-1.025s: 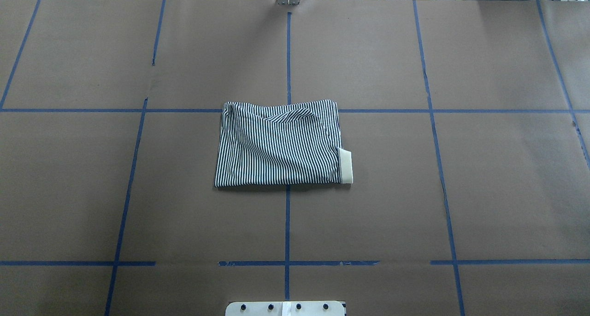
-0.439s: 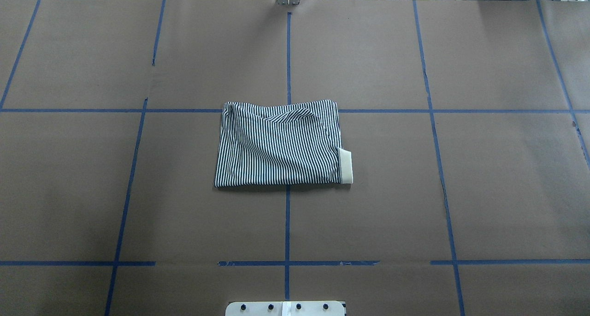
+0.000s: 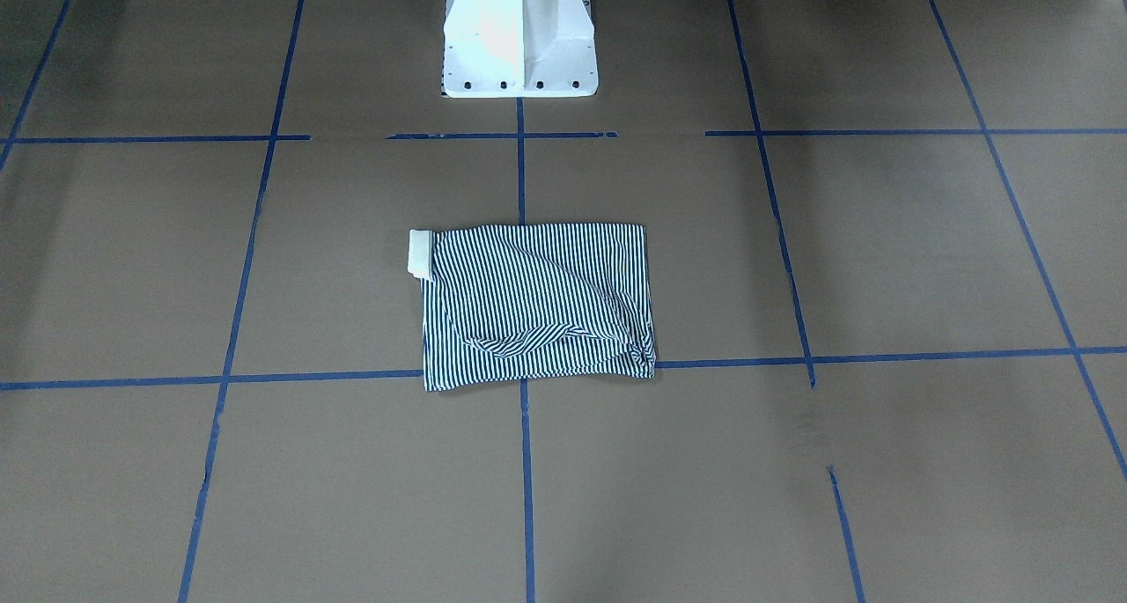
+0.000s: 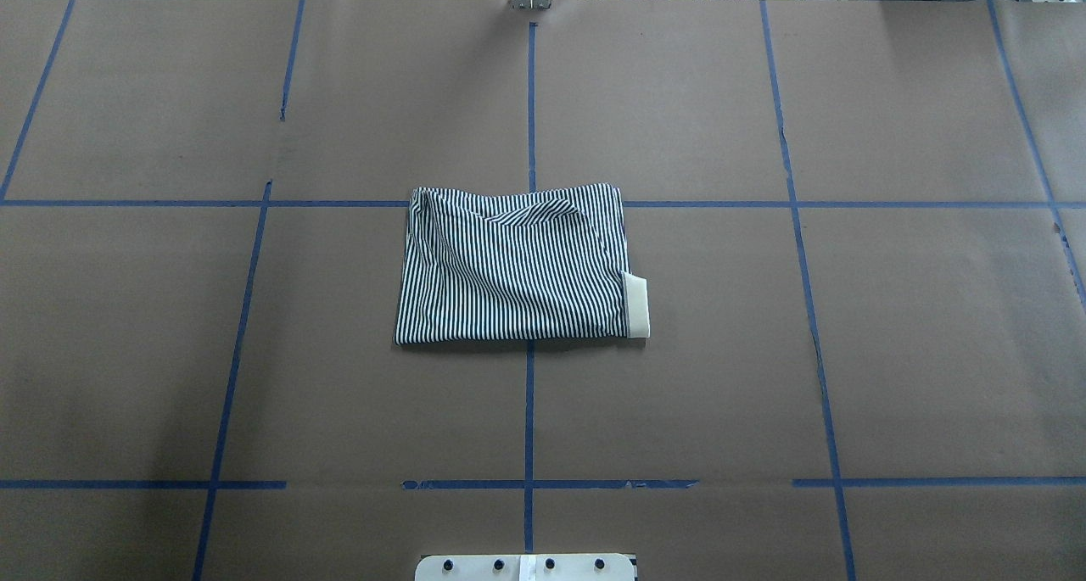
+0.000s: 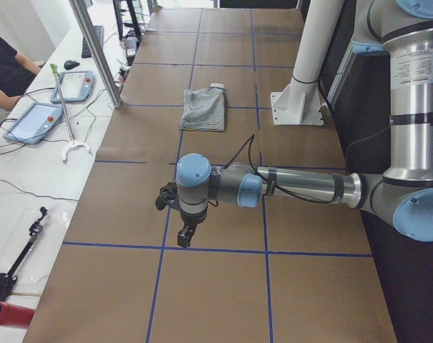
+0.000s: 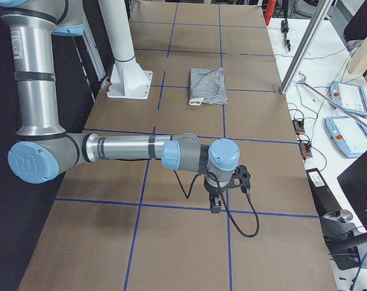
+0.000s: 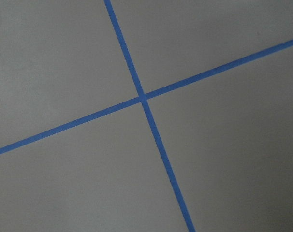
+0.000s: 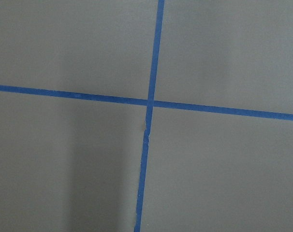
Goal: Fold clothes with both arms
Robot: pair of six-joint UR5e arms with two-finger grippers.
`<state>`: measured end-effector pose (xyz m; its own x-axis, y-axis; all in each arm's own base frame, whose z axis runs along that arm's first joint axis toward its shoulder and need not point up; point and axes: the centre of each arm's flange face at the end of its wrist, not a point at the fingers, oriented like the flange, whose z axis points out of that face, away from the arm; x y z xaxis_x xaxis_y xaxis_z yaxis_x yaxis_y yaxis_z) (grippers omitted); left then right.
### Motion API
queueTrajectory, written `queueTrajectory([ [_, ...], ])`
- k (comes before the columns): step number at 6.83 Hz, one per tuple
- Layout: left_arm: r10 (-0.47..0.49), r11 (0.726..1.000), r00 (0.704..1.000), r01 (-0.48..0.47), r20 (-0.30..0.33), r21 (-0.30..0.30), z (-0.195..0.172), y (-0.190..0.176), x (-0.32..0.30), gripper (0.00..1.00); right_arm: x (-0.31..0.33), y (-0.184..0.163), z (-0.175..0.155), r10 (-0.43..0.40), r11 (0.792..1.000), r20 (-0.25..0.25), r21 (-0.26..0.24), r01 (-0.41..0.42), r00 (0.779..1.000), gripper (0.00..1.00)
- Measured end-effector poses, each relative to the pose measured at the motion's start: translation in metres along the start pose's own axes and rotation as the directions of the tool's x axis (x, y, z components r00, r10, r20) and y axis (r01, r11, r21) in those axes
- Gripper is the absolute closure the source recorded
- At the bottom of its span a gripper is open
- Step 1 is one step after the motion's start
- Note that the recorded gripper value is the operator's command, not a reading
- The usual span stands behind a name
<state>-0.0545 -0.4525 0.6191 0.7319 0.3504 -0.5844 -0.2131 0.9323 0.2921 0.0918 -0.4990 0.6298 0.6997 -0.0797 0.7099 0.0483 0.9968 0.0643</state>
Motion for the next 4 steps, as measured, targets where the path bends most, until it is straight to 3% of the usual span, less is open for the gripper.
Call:
queueTrajectory([
  [4, -0.019, 1.000, 0.999, 0.020, -0.032, 0.009, -0.0054, 0.0047, -0.0036, 0.00, -0.0048, -0.0038, -0.0002, 0.021, 1.000, -0.001, 0.003, -0.021, 1.000, 0.00],
])
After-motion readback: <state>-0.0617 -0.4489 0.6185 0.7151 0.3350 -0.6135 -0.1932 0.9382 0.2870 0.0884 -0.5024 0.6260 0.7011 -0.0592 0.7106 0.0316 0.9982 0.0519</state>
